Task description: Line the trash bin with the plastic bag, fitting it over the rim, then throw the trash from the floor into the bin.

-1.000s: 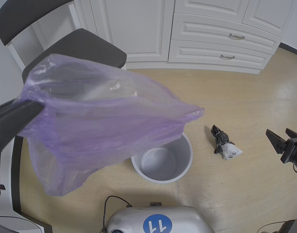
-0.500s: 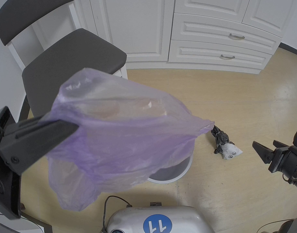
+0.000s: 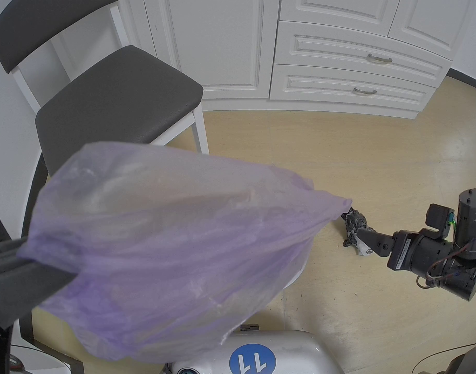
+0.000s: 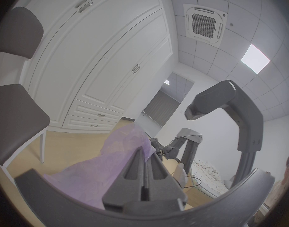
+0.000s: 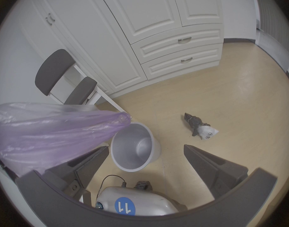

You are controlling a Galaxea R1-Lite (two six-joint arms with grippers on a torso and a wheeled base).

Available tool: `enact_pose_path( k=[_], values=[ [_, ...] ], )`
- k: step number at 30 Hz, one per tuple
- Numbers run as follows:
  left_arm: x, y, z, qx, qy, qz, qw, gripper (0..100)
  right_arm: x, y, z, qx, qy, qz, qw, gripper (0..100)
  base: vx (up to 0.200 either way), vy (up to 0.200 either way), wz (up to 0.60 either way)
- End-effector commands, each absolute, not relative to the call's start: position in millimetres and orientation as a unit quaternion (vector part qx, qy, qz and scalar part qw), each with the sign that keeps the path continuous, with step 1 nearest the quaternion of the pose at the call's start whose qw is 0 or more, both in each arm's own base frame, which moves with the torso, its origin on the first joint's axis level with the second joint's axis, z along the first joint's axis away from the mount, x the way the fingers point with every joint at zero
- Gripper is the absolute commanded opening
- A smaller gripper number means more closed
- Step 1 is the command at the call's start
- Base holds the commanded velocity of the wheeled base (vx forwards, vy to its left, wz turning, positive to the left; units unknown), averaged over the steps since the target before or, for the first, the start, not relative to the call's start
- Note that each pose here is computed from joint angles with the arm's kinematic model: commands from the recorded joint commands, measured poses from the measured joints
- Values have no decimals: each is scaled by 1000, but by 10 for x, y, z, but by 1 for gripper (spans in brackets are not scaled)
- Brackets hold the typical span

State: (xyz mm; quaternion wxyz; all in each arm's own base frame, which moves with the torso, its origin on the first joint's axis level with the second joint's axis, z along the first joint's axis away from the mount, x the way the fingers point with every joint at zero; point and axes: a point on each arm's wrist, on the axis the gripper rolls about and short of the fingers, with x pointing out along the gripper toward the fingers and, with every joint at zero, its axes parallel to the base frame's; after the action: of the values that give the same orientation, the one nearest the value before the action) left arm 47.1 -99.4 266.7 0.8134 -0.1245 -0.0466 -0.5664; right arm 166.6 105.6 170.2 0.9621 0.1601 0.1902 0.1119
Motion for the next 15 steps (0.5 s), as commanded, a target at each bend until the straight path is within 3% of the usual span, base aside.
enact_pose_path(
  k=[1,7,15],
  values=[
    [406,-931,2686,-132,-57,-578,803,0,1805,1139,1649,165,207,104,959,100,0,0,0],
    [349,-859,2701,-139,-67,-589,793,0,1903,1211,1608,189,215,100,953,100,0,0,0],
    [314,-878,2658,-136,-58,-610,779,0,1856,1306,1532,200,220,144,944,100,0,0,0]
  ],
)
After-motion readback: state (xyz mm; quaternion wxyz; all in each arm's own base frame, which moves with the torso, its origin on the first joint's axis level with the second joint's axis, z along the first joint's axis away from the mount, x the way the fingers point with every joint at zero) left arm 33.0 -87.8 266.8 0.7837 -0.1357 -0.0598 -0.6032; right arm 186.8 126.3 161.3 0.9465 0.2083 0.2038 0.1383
